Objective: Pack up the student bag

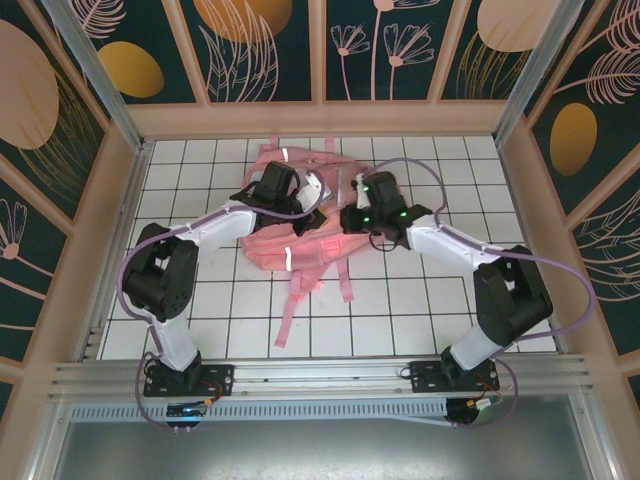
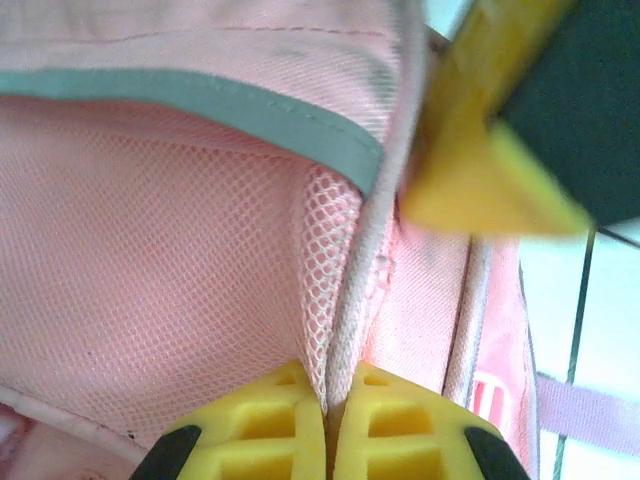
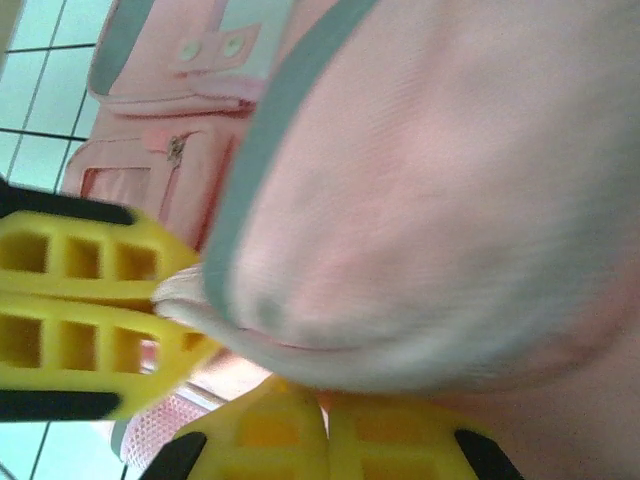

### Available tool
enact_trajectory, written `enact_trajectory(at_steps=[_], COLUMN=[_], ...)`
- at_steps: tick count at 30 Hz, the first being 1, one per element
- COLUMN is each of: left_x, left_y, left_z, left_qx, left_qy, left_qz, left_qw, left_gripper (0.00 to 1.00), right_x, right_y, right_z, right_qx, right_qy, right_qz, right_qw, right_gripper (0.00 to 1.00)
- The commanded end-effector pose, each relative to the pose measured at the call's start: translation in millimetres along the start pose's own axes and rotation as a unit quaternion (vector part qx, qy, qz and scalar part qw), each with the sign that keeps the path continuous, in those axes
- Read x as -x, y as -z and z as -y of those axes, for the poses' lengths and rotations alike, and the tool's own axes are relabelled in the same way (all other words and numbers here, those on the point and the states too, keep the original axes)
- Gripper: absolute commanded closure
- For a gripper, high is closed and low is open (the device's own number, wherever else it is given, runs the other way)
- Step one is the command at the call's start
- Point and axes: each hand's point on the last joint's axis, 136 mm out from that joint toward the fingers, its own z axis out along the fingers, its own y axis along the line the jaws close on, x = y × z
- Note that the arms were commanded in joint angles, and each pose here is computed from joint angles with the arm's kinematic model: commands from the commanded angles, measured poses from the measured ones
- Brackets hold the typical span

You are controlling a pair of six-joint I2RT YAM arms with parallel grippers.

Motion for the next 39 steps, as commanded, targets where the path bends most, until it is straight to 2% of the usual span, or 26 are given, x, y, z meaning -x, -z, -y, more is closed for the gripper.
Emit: enact_trajectory(at_steps=[1, 8, 10, 12, 15, 16, 17, 18, 19, 22, 25, 28, 34, 38, 39], left_x=[-60.6, -73.1, -76.4, -77.2, -55.0, -47.0, -37.5, -30.6, -27.2, -26.0, -28.8, -29.2, -22.4, -20.6, -20.6], left_y=[24.7, 43.0, 52.7, 65.1, 79.6, 82.4, 83.9, 84.6, 84.6, 84.6, 88.7, 93.2, 96.7, 98.2, 98.6], left_z=[44.3, 26.4, 7.3, -25.3, -52.2, -52.7, -50.2, -44.3, -39.7, -26.1, -12.6, -6.1, 1.2, 5.8, 7.0], left_qx=[-0.073, -0.02, 0.012, 0.07, 0.12, 0.118, 0.108, 0.089, 0.074, 0.042, 0.026, 0.029, 0.017, 0.014, 0.012], left_qy=[-0.053, -0.169, -0.196, -0.205, -0.21, -0.209, -0.204, -0.197, -0.188, -0.155, -0.149, -0.151, -0.15, -0.155, -0.156], left_qz=[-0.096, -0.093, -0.084, -0.079, -0.055, -0.044, -0.032, -0.02, -0.012, 0.002, 0.012, 0.022, 0.04, 0.054, 0.056], left_qw=[0.991, 0.981, 0.977, 0.973, 0.969, 0.97, 0.972, 0.976, 0.979, 0.987, 0.988, 0.988, 0.988, 0.986, 0.986], left_gripper=[1.0, 1.0, 1.0, 1.0, 0.99, 0.97, 0.96, 0.97, 0.96, 0.92, 0.93, 0.98, 1.0, 1.0, 1.0], right_x=[19.8, 1.9, -9.9, -26.3, -43.6, -45.3, -45.6, -43.7, -42.0, -35.2, -23.6, -17.9, -18.1, -18.4, -18.4], right_y=[24.2, 23.0, 22.9, 19.5, 8.2, 6.3, 5.1, 5.7, 6.8, 14.7, 12.7, 1.8, -25.3, -33.7, -34.2], right_z=[72.0, 57.0, 43.6, 24.7, 0.7, -7.5, -15.3, -26.3, -37.2, -73.8, -76.3, -72.8, -66.5, -66.8, -66.6], right_qx=[-0.088, -0.018, 0.013, 0.036, 0.041, 0.048, 0.053, 0.063, 0.074, 0.103, 0.073, 0.074, 0.068, 0.076, 0.075], right_qy=[-0.011, 0.021, 0.044, 0.074, 0.094, 0.097, 0.098, 0.103, 0.112, 0.156, 0.195, 0.21, 0.22, 0.216, 0.215], right_qz=[0.028, -0.011, -0.03, -0.055, -0.074, -0.075, -0.071, -0.06, -0.049, -0.016, 0.014, 0.014, -0.014, -0.019, -0.019], right_qw=[0.996, 1.0, 0.998, 0.995, 0.992, 0.991, 0.991, 0.991, 0.99, 0.982, 0.978, 0.975, 0.973, 0.973, 0.974], right_gripper=[1.0, 1.0, 1.0, 1.0, 1.0, 0.94, 0.78, 0.68, 0.63, 0.55, 0.53, 0.52, 0.52, 0.71, 0.8])
